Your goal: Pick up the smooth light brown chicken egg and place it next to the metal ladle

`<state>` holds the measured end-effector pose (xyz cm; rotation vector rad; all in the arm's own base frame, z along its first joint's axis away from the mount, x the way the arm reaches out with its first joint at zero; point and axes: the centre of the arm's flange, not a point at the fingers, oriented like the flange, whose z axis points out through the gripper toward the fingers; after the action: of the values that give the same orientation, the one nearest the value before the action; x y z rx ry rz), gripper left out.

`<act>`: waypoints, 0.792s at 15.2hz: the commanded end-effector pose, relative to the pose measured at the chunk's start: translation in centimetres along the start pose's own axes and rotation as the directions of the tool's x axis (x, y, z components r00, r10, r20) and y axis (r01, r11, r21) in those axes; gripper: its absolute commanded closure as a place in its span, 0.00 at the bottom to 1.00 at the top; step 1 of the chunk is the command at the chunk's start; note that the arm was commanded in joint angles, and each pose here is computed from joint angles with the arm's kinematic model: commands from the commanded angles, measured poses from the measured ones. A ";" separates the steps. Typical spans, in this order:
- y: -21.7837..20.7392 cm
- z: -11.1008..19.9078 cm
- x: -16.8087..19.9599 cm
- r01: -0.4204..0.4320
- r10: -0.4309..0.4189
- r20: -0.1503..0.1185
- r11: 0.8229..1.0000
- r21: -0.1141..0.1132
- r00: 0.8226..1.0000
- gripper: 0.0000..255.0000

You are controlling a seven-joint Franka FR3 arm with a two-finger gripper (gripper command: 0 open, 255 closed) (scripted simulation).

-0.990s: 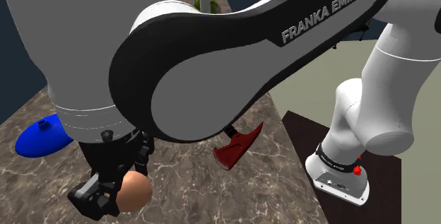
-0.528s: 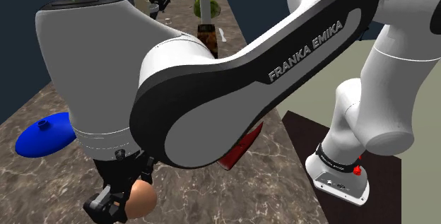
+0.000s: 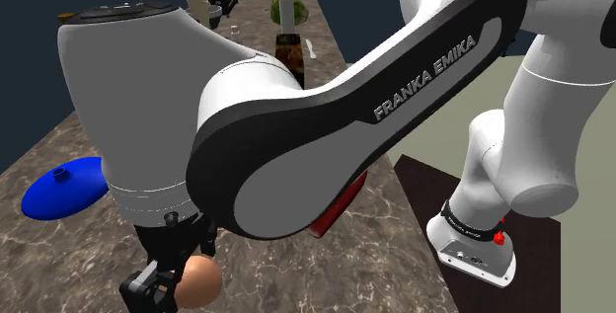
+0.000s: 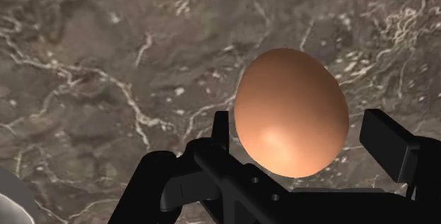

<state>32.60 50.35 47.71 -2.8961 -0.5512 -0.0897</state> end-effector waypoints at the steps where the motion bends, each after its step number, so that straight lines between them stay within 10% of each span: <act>1: 0.0 0.0 0.0 0.000 0.000 0.000 1.000 0.000 1.000 0.00; 12: 0.0 -5.0 0.0 0.000 0.000 0.000 1.000 0.000 1.000 0.00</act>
<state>32.48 49.38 52.46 -2.8955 -0.5511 -0.0907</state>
